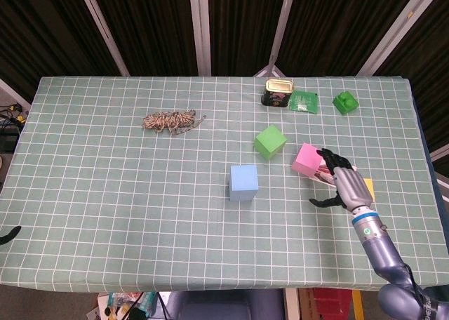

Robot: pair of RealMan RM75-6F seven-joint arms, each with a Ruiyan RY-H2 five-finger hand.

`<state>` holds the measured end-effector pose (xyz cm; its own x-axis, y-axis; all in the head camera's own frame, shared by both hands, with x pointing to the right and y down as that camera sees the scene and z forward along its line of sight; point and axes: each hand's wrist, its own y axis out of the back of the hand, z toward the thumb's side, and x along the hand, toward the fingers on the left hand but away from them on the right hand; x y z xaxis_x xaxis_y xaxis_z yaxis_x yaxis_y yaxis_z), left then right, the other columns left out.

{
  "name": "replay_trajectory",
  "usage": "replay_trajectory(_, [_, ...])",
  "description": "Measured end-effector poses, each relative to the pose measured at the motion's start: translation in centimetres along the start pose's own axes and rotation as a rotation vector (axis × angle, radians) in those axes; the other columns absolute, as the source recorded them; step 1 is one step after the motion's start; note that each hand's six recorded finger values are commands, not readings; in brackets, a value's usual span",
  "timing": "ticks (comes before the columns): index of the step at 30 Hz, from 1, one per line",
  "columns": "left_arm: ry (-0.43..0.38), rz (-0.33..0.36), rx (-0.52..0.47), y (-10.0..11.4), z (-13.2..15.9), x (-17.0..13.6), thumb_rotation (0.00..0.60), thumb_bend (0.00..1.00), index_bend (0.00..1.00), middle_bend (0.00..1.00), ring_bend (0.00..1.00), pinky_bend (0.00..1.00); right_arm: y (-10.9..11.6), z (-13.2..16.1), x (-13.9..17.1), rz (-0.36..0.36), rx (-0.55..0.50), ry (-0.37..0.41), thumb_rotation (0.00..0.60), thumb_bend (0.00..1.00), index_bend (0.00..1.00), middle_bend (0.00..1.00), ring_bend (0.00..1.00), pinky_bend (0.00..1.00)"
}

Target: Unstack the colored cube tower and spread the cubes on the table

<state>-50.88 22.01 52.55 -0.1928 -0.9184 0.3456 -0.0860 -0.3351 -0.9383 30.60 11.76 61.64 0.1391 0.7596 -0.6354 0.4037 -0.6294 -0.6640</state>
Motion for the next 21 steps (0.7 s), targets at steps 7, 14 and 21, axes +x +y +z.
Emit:
replay_trajectory(7, [-0.003,0.002,-0.005,0.1,0.0,0.0,0.600,0.17,0.18,0.00,0.00,0.08,-2.7,5.2,-1.7,0.052,0.020,0.061,0.600,0.15,0.03,0.00,0.01,0.00])
replay_trajectory(14, [0.015,0.012,-0.015,0.4,-0.4,0.0,0.600,0.17,0.18,0.00,0.00,0.08,-4.9,10.4,-2.6,0.072,0.072,0.118,0.600,0.15,0.05,0.01,0.01,0.00])
replay_trajectory(21, [0.030,0.017,-0.023,0.7,-0.7,0.0,0.600,0.17,0.18,0.00,0.00,0.08,-6.4,14.4,-3.0,0.065,0.124,0.147,0.600,0.15,0.18,0.12,0.01,0.00])
